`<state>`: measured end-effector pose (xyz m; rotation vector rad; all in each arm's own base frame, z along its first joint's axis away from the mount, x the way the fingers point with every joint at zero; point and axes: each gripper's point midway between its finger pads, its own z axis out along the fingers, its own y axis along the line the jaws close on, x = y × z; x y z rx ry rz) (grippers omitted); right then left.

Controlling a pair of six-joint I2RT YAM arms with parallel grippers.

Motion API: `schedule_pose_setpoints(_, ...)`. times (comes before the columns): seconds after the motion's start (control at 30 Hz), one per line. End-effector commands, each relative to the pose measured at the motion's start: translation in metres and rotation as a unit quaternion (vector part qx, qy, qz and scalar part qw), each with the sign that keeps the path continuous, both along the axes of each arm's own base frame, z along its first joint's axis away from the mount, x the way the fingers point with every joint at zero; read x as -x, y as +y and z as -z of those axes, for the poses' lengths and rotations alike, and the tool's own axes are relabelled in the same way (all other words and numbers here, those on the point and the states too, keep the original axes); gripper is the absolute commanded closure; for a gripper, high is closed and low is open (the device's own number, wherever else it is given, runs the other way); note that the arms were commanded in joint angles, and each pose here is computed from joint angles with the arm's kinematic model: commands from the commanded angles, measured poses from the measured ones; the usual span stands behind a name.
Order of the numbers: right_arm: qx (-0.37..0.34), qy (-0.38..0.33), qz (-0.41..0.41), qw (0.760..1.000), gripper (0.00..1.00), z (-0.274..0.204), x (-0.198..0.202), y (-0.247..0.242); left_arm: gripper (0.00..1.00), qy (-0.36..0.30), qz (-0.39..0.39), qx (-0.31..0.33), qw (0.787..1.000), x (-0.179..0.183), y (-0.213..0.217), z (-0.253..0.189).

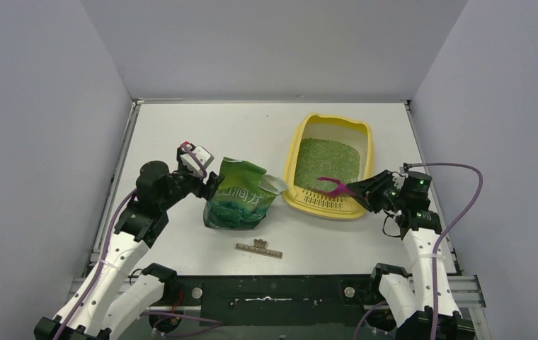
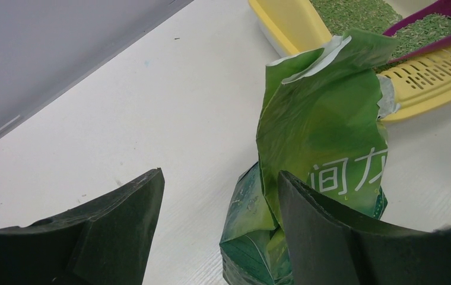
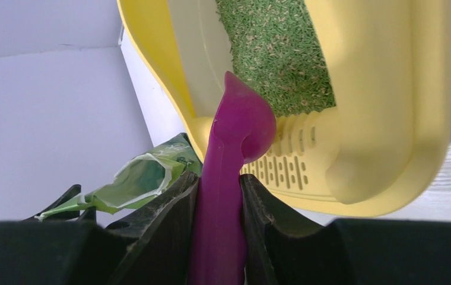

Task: Fill the litter box with clean litter
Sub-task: Pour the cat litter into the litter box.

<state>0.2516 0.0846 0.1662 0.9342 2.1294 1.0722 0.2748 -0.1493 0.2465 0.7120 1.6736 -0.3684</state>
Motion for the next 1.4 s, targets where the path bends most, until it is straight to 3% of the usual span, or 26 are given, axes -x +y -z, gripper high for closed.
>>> schedule_pose_setpoints(0.0, 0.017, -0.034, -0.035, 0.999, 1.00, -0.016, 0.003, -0.005, 0.33, -0.032, 0.003, 0.015, 0.999, -0.005, -0.003, -0.021)
schedule_pose_setpoints(0.43, 0.137, -0.010, -0.029, 0.990, 1.00, -0.032, 0.019, -0.038, 0.33, -0.035, -0.003, 0.012, 0.999, -0.006, -0.001, -0.021)
schedule_pose_setpoints(0.8, 0.279, -0.016, -0.005, 0.960, 1.00, -0.069, 0.029, -0.076, 0.33, -0.038, -0.002, 0.009, 0.999, -0.005, 0.000, -0.022)
schedule_pose_setpoints(1.17, 0.343, -0.091, -0.034, 0.934, 1.00, -0.120, 0.015, -0.081, 0.33, -0.043, -0.009, 0.016, 0.999, -0.002, 0.003, -0.027)
schedule_pose_setpoints(1.37, 0.290, -0.163, -0.055, 0.941, 1.00, -0.150, 0.001, -0.056, 0.28, -0.045, -0.042, 0.062, 0.996, 0.001, 0.009, -0.044)
